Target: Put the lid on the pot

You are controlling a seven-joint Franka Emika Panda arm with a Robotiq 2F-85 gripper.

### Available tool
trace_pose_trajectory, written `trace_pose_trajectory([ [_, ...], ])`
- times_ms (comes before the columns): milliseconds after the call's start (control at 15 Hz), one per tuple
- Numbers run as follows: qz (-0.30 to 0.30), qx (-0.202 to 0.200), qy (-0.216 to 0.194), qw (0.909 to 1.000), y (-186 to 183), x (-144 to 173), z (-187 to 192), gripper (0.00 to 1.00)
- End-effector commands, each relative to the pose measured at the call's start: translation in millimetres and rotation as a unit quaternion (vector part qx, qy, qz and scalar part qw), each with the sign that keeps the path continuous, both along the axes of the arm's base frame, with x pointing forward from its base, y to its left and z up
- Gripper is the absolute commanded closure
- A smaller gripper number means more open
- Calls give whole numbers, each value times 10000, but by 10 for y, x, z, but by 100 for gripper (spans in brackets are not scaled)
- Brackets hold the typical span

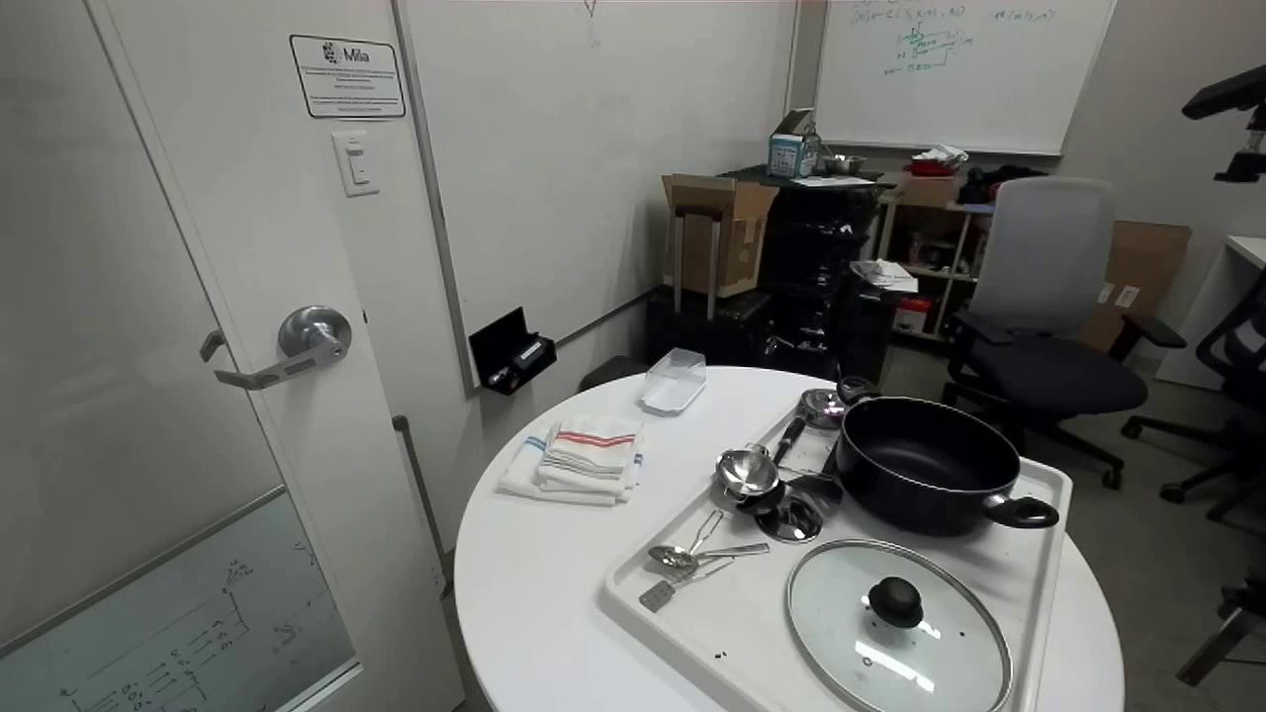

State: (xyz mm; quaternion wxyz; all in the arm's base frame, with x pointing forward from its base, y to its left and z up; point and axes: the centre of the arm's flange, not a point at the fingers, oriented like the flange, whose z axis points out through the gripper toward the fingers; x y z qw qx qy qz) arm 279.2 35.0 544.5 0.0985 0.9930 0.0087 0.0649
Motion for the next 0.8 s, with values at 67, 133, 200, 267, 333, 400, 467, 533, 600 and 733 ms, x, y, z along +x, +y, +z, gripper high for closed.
trace_pose_trajectory([
  [67,0,0,0,10000,0,0,0,0],
  [133,0,0,0,10000,0,0,0,0],
  [200,7,6,34,10000,-3,24,-2,0],
  [267,16,13,33,10000,2,46,-9,0],
  [333,32,24,44,10000,10,83,-22,0],
  [400,37,13,26,10000,18,111,-35,0],
  [467,56,9,66,10000,29,158,-61,0],
  [533,59,-1,90,9999,40,203,-91,0],
  [600,75,-6,144,9999,51,248,-128,0],
  [733,123,23,208,9997,76,346,-199,0],
])
